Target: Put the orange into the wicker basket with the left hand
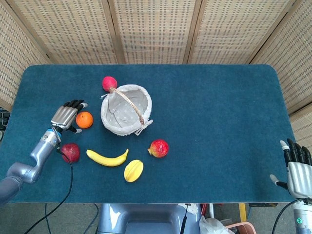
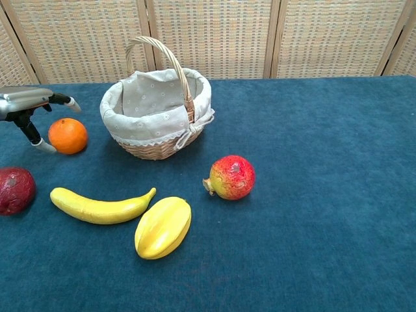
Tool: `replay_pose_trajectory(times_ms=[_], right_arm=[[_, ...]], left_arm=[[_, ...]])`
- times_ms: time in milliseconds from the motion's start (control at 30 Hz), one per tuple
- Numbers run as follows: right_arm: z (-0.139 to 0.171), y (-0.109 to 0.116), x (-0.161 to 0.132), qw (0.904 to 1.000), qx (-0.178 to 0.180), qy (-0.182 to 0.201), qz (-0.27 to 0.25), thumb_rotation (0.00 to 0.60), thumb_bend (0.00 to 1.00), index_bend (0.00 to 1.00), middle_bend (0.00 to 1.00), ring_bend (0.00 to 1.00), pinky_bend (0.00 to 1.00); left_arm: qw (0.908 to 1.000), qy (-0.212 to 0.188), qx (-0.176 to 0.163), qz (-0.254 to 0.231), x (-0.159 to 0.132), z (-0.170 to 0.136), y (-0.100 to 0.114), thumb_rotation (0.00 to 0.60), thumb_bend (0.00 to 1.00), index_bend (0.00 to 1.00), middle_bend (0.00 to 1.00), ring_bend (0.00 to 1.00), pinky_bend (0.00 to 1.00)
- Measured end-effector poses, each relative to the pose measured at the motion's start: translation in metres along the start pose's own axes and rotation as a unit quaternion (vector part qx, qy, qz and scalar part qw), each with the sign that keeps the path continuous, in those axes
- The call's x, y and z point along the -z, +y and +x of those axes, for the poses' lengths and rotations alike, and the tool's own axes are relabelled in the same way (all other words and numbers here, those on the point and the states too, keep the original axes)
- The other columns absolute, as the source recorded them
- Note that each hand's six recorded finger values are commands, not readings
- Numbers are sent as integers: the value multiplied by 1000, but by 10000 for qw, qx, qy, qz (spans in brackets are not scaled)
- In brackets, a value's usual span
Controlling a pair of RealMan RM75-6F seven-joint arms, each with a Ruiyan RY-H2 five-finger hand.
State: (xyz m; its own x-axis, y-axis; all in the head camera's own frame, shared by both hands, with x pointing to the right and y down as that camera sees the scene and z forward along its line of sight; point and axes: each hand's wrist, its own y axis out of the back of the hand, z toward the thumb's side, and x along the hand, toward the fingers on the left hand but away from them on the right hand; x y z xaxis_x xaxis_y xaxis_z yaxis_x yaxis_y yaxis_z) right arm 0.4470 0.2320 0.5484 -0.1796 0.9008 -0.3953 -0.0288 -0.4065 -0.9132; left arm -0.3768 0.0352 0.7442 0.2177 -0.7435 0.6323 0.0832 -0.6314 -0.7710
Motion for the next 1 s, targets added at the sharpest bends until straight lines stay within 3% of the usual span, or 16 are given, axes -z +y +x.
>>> replay_pose_trajectory(times_ms=[133, 300, 500, 633, 833, 1000], right_arm=[[-1, -1, 0, 10000, -10, -12, -2, 600, 0, 0, 0, 0, 0], [0, 0, -1, 10000, 1, 22, -32, 600, 0, 0, 0, 0, 0], [3, 3, -4, 9999, 36, 105, -106, 600, 0, 0, 0, 0, 0], [5, 5, -5, 9998, 48, 153, -141, 600, 0, 0, 0, 0, 0], [6, 7, -3, 9997, 55, 136, -179, 600, 0, 0, 0, 0, 0], [5, 5, 1, 9998, 31, 81, -173, 600, 0, 0, 0, 0, 0]], left_arm=[[9998, -6, -215, 24, -4, 10, 1, 600, 0, 631, 575, 470, 521], [9980, -135, -604, -160, -5, 9, 17, 600, 2, 646, 587, 479, 533], [9882, -465, -1354, -545, 4, -13, 60, 600, 3, 646, 586, 479, 533], [9711, -965, -1954, -975, -3, -42, 101, 600, 5, 646, 584, 479, 533], [9562, -1542, -2043, -1419, -41, -63, 126, 600, 5, 646, 572, 479, 533], [9617, -1548, -1840, -1318, -69, -45, 120, 600, 4, 621, 475, 469, 468]])
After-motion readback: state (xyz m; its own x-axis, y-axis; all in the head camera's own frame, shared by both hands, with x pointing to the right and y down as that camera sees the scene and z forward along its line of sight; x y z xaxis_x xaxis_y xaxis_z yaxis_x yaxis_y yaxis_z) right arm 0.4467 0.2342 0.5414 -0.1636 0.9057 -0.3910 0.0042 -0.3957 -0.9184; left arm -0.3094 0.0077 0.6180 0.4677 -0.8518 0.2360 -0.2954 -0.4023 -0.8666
